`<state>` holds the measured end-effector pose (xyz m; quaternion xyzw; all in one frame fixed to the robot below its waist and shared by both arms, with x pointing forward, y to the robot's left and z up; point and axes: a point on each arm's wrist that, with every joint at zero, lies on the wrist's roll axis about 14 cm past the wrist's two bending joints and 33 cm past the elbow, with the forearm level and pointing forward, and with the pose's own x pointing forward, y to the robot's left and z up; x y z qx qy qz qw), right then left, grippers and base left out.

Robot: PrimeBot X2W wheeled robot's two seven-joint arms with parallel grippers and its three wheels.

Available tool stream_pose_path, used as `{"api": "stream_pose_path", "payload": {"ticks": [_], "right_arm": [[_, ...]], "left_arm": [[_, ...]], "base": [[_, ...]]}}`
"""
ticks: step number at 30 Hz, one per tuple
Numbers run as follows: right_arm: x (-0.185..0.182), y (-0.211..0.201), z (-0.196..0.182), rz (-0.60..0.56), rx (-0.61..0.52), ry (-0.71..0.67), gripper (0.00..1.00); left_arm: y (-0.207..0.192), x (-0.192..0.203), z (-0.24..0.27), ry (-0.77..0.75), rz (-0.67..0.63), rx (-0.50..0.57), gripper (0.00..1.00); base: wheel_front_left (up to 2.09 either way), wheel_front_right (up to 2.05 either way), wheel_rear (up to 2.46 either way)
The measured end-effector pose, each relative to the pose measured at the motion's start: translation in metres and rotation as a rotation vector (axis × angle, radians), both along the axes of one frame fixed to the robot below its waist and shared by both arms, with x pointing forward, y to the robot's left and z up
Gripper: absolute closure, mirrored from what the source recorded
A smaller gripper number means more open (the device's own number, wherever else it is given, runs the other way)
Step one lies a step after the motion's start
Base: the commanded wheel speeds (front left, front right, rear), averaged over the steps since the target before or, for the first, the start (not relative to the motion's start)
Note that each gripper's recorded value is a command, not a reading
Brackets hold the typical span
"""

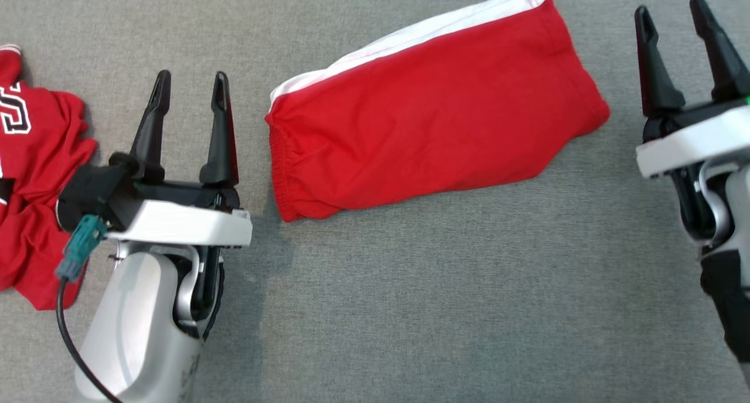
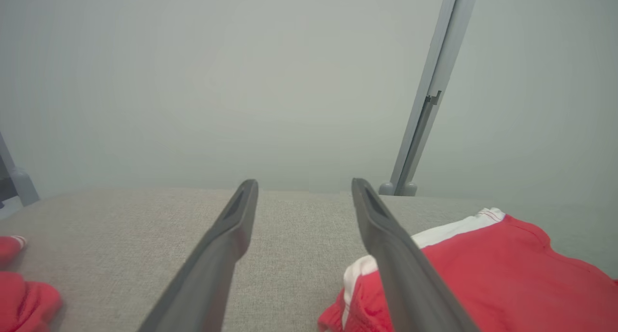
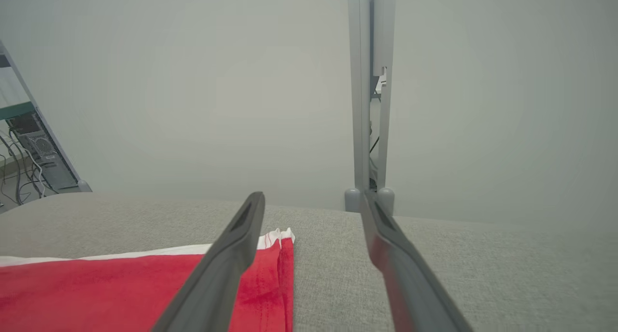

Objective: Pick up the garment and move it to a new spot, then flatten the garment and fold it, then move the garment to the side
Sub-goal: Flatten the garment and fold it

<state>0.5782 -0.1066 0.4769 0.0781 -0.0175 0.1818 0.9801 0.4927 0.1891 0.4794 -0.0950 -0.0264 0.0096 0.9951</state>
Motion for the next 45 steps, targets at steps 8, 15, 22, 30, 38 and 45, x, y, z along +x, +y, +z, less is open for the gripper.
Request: {"api": "stream_pose_path", "payload": {"ticks": [8,15,22,30,38,45], "right_arm": [[-0.040,-0.009,-0.008,-0.039,-0.005,0.024,0.00],[-0.048,-0.005,-0.009,-0.043,0.010,0.039,0.00],[-0.050,-0.001,-0.007,-0.039,0.016,0.046,0.00],[-0.028,-0.004,-0.019,-0.032,-0.040,0.101,0.00],[-0.014,0.028,-0.077,0.060,-0.125,0.274,0.00],[-0.016,0.044,-0.110,0.082,-0.101,0.390,1.00]], "left_arm": [[0.004,-0.021,0.004,-0.002,0.014,0.040,0.00],[0.011,-0.028,0.007,-0.006,0.035,0.051,0.00],[0.010,-0.030,0.009,-0.010,0.032,0.044,0.00],[0.012,-0.032,0.007,-0.005,0.028,0.036,0.00],[0.020,-0.031,0.005,0.002,0.042,0.044,0.00],[0.025,-0.030,0.006,-0.003,0.056,0.051,0.00]], "base": [[0.00,0.00,0.00],[0.00,0.00,0.00],[0.00,0.00,0.00],[0.00,0.00,0.00],[0.00,0.00,0.00],[0.00,0.00,0.00]]}}
